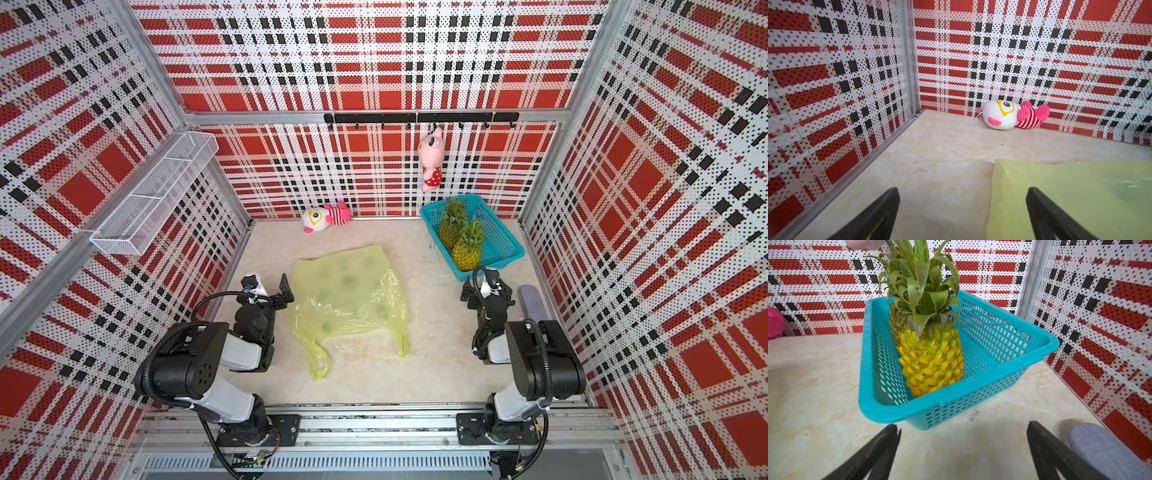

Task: Place the pineapple into a plastic bag & tie a knot
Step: Pick up the plastic bag at the center of the board.

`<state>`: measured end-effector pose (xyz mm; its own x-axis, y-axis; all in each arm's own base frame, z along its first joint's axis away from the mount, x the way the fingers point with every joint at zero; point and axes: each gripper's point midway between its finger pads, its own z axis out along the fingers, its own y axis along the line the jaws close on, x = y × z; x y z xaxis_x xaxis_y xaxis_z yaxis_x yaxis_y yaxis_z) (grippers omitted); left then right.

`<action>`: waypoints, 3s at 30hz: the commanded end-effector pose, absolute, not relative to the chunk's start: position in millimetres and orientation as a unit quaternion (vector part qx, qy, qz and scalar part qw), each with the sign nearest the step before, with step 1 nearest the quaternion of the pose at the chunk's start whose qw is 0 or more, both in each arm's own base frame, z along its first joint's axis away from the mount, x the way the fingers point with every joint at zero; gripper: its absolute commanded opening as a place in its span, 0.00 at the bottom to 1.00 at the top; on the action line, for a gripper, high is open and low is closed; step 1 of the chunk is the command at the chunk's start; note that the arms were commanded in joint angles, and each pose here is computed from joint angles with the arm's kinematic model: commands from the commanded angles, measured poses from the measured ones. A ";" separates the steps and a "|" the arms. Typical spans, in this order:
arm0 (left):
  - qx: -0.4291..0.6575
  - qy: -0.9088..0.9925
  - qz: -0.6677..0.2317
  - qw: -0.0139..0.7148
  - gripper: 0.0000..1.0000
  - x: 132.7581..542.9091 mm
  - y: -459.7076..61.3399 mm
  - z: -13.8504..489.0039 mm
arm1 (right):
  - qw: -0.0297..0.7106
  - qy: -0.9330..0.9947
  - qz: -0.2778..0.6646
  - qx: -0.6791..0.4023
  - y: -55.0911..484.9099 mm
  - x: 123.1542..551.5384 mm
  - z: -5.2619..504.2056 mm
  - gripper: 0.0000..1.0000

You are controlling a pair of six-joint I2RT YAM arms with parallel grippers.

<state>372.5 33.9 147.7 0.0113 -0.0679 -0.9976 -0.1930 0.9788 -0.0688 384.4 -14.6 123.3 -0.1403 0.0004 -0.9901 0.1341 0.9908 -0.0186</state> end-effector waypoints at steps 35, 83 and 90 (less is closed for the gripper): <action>-0.165 0.634 0.070 0.752 0.98 333.2 58.8 191.9 | 0.700 0.711 -0.058 0.017 7.1 349.1 171.7 1.00; 0.159 0.707 -0.148 0.673 0.98 362.0 -150.3 303.8 | 0.315 0.823 0.464 -0.089 289.1 344.1 245.6 0.00; 0.252 0.728 -0.096 0.630 0.98 359.4 -203.0 264.1 | 0.330 0.798 0.498 -0.081 287.0 374.7 286.2 0.00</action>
